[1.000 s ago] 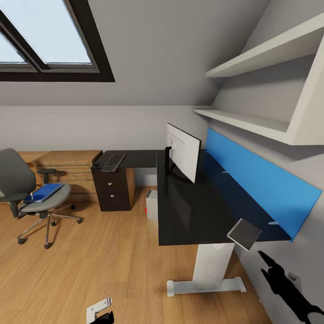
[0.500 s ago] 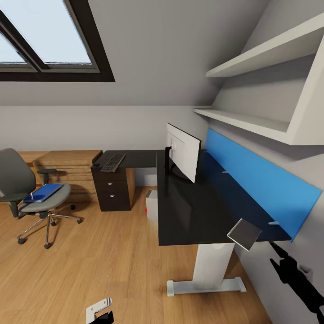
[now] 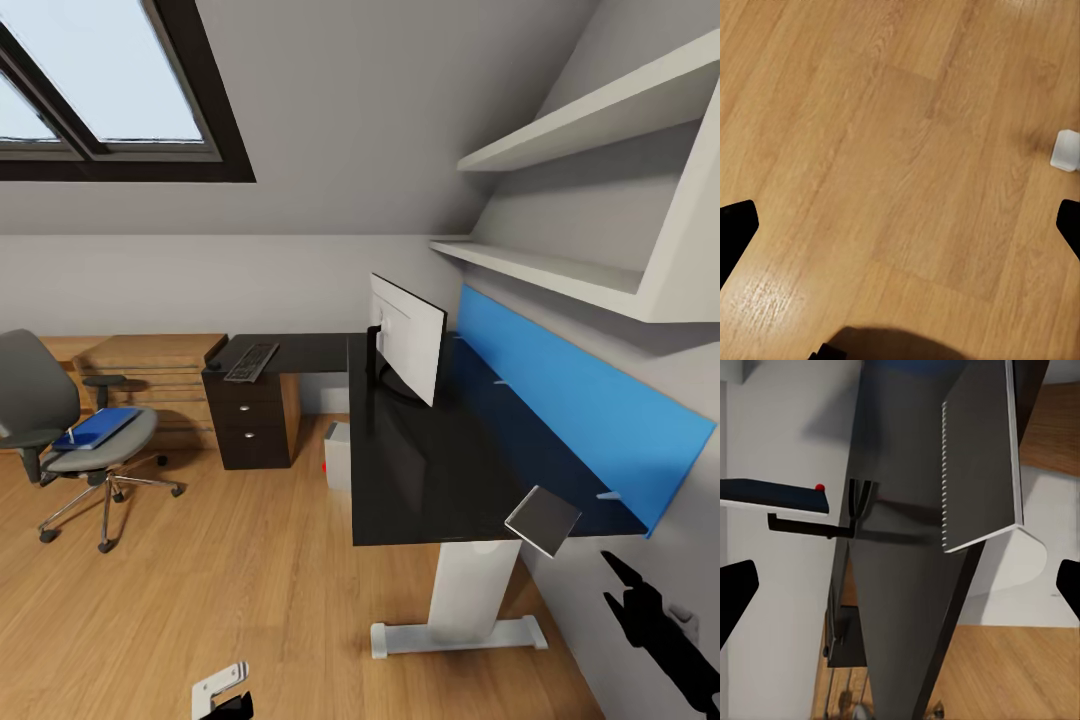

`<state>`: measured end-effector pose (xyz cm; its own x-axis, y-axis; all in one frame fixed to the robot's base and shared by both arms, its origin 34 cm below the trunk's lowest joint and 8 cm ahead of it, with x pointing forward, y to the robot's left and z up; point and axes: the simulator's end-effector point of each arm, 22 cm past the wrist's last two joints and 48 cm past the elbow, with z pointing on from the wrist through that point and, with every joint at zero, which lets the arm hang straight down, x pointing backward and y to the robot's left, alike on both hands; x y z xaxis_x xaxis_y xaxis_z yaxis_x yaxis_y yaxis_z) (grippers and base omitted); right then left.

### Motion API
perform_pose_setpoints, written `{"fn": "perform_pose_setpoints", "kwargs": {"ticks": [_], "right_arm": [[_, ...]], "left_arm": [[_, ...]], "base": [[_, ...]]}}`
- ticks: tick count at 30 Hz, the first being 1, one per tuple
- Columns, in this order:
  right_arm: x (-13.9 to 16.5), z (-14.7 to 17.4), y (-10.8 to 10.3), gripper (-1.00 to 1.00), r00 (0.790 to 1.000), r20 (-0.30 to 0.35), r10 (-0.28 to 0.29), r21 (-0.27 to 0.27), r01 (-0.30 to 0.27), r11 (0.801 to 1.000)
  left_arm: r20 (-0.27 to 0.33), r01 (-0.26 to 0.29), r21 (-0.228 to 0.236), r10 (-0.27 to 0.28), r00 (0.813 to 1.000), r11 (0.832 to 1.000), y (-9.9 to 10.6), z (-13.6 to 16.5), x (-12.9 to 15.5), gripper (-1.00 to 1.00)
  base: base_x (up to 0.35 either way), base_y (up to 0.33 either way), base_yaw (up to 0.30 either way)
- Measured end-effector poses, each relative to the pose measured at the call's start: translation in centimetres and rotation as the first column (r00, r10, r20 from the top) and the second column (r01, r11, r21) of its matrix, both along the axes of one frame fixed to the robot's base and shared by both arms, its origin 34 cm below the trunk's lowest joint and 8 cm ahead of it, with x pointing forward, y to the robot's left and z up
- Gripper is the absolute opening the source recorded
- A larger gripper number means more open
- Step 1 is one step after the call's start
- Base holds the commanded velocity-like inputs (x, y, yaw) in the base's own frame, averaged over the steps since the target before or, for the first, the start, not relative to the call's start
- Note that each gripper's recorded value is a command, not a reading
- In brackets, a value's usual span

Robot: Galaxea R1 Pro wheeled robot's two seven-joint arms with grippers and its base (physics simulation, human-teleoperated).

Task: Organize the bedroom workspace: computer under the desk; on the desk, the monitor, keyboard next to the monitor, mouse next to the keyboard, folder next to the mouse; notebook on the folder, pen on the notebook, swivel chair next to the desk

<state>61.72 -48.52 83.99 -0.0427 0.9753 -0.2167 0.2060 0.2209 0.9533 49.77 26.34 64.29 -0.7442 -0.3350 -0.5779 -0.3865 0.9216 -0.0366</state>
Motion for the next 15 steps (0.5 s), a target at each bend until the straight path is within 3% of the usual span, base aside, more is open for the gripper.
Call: {"fn": "perform_pose_setpoints", "kwargs": {"ticks": [7, 15], "right_arm": [[-0.1, -0.3, 0.0, 1.0, 1.0, -0.007, -0.005, 0.003, 0.005, 1.0], [0.0, -0.8, -0.1, 1.0, 1.0, -0.008, -0.004, 0.002, 0.004, 1.0]], "left_arm": [[0.014, -0.002, 0.002, 0.002, 1.0, 1.0, 0.1, 0.2, 0.3, 1.0], [0.071, -0.012, 0.0, 0.012, 0.997, 1.0, 0.0, 0.7, 1.6, 1.0]], "base": [[0.0, 0.0, 0.0], [0.0, 0.0, 0.0]]}}
